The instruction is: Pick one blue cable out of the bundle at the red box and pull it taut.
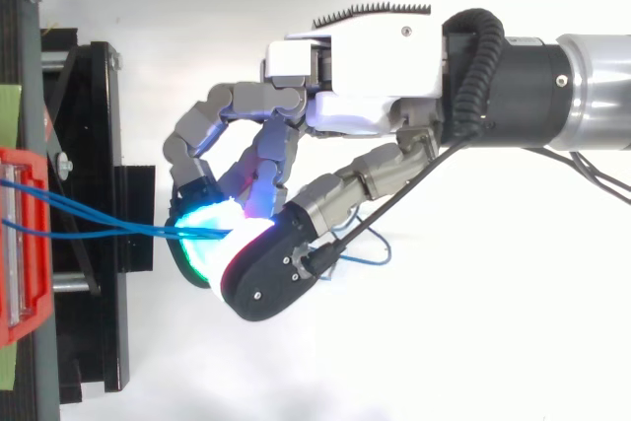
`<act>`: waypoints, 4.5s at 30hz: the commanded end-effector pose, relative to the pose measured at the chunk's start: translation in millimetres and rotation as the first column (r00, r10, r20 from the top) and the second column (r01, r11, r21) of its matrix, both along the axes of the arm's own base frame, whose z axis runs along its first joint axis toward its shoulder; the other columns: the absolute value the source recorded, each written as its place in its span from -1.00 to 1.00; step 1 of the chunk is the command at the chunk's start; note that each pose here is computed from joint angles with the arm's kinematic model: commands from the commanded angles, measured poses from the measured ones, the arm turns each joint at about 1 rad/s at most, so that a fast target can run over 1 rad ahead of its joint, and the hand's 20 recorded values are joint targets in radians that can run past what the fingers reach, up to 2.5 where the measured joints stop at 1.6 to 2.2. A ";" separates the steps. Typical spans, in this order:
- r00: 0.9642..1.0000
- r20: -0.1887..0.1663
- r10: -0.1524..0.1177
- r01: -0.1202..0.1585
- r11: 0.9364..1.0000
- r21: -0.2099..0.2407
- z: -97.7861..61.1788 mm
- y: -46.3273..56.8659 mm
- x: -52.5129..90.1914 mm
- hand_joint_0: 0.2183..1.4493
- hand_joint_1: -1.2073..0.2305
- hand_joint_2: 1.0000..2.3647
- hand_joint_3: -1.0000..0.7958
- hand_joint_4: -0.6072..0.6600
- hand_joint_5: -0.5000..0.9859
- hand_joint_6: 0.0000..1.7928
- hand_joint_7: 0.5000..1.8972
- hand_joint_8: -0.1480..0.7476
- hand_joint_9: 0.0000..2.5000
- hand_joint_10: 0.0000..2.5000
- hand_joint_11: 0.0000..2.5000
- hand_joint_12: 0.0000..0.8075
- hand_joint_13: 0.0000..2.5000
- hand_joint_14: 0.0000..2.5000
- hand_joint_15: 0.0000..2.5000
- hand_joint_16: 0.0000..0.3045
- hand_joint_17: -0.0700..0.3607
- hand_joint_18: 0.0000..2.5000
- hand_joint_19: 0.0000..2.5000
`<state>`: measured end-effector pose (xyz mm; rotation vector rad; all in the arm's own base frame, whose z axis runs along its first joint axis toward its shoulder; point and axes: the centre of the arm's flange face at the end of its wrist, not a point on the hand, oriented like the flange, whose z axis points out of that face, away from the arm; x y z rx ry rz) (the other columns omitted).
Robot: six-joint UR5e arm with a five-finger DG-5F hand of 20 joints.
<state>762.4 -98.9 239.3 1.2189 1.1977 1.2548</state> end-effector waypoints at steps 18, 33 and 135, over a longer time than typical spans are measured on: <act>1.000 -0.010 0.001 -0.001 1.000 0.002 -0.7 1.0 -0.9 -0.62 -0.58 -1.00 -0.44 0.01 -0.48 0.03 -0.12 0.09 0.04 -1.00 0.13 -0.08 -0.33 -0.99 -0.62 -0.62 -0.07 -0.42 -0.73; 1.000 -0.011 0.004 -0.004 1.000 0.001 -1.8 2.3 -0.6 -0.42 -0.21 -0.99 -0.31 0.13 -0.45 -0.04 0.05 0.06 0.06 -0.99 0.01 -0.12 -0.33 -0.98 -0.61 -0.66 -0.13 -0.45 -0.63; 1.000 -0.003 0.006 -0.006 1.000 0.001 5.0 4.6 2.0 -0.08 -0.68 -1.00 -0.44 -0.24 -0.65 0.07 -0.33 -0.21 -0.30 -0.87 0.12 -0.21 -0.47 -0.99 -0.66 -0.68 -0.16 -0.51 -0.83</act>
